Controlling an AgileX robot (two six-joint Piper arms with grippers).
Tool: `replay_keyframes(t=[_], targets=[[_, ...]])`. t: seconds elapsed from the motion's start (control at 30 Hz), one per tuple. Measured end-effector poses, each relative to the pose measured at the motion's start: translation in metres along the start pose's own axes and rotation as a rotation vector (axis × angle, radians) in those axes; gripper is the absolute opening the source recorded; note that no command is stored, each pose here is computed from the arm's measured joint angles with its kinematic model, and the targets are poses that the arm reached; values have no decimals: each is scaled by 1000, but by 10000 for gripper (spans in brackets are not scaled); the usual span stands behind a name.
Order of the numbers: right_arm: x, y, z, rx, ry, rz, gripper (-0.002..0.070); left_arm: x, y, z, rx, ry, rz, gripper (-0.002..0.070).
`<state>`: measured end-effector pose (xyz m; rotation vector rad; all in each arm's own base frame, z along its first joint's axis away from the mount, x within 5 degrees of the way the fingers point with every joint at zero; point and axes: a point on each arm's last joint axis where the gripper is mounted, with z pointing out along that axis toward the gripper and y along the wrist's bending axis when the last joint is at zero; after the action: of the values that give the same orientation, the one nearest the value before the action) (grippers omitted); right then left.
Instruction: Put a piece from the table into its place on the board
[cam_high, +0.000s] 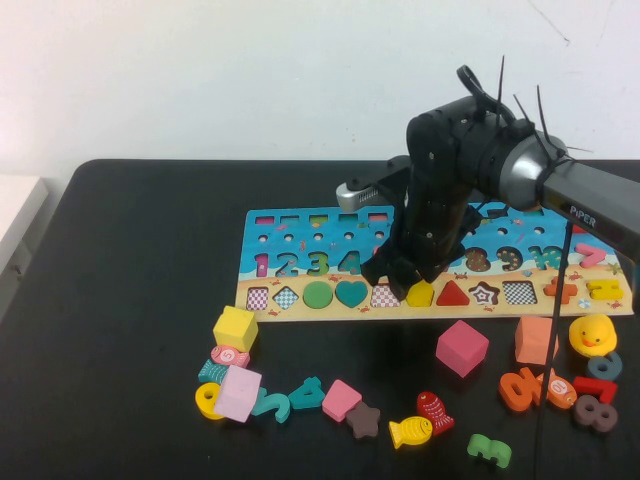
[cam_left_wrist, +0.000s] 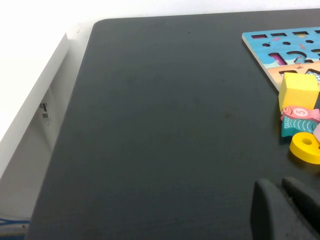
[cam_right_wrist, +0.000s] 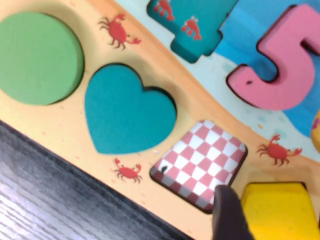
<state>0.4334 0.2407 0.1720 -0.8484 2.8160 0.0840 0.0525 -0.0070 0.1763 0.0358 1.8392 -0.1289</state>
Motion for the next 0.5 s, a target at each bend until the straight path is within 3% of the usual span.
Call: replay_keyframes(t=[0.2,0.3,0.4,0.5], targets=[[-1,0,-2,1,-17,0,347,0,0,0,0,0,0,-2],[-4,0,-15,5,-60,0,242,0,0,0,0,0,0,-2],[-6,1,-43,4,-125,2,91,0,0,0,0,0,0,-2],[-7,3,-79,-9,-213,-9,24,0,0,0,0,0,0,-2]])
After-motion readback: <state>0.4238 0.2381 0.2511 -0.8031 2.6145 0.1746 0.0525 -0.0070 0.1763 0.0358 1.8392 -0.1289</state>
